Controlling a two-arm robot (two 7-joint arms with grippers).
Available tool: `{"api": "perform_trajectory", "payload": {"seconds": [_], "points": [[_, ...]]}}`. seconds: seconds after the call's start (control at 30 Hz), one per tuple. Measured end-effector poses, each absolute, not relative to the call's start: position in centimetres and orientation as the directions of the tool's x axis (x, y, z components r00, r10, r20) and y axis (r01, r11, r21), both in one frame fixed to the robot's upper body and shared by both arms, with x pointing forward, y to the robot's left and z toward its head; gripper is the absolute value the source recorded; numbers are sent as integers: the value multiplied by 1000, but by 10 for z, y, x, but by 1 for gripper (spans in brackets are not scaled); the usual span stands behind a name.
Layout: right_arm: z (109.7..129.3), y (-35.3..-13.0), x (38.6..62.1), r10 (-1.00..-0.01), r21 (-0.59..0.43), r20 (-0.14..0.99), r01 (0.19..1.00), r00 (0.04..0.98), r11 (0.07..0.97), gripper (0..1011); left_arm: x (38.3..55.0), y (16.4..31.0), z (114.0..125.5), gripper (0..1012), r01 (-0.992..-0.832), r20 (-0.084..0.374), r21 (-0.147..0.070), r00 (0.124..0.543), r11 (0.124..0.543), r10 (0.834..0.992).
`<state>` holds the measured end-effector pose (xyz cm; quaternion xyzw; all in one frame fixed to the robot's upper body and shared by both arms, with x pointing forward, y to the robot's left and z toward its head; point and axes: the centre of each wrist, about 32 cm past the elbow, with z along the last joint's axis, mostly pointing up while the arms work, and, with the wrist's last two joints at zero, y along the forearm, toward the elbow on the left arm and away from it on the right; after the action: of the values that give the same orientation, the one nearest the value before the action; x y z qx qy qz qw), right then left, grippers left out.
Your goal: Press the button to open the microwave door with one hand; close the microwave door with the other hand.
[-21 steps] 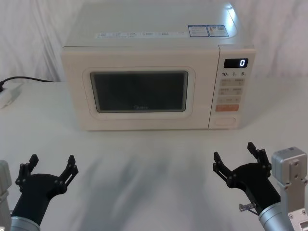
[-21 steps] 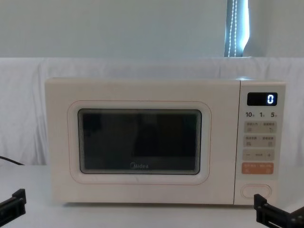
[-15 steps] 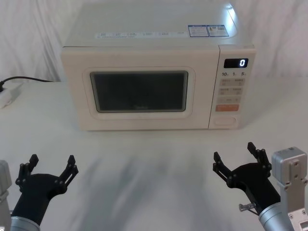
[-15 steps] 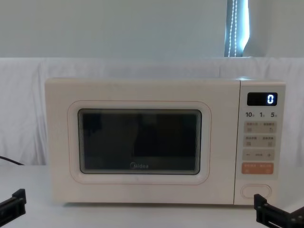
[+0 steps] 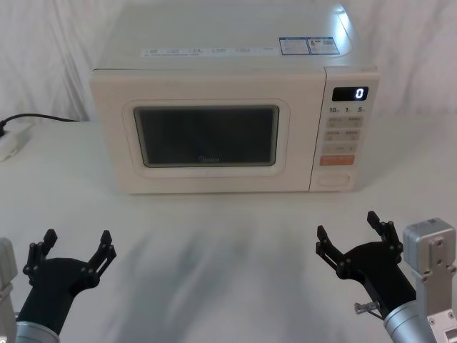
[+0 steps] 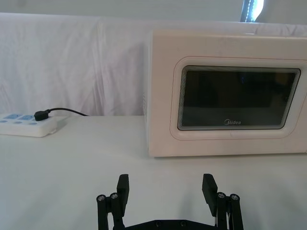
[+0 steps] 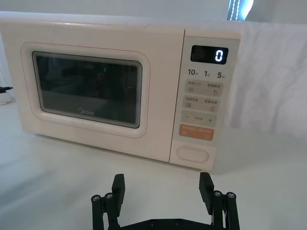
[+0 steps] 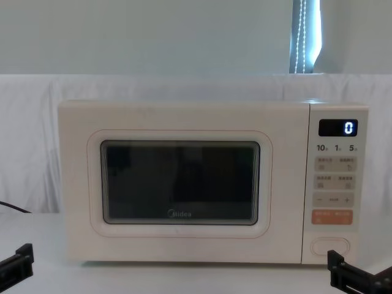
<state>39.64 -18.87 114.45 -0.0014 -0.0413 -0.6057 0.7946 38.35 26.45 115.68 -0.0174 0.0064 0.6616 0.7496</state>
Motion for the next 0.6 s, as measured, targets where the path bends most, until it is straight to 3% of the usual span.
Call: {"api": "perform_trajectory", "payload": {"seconds": [0.6], "points": [[1144, -189, 396, -963, 48, 67, 963, 263, 266, 1002, 384, 265, 1157, 1001, -992, -33, -18, 125, 124, 992]]}}
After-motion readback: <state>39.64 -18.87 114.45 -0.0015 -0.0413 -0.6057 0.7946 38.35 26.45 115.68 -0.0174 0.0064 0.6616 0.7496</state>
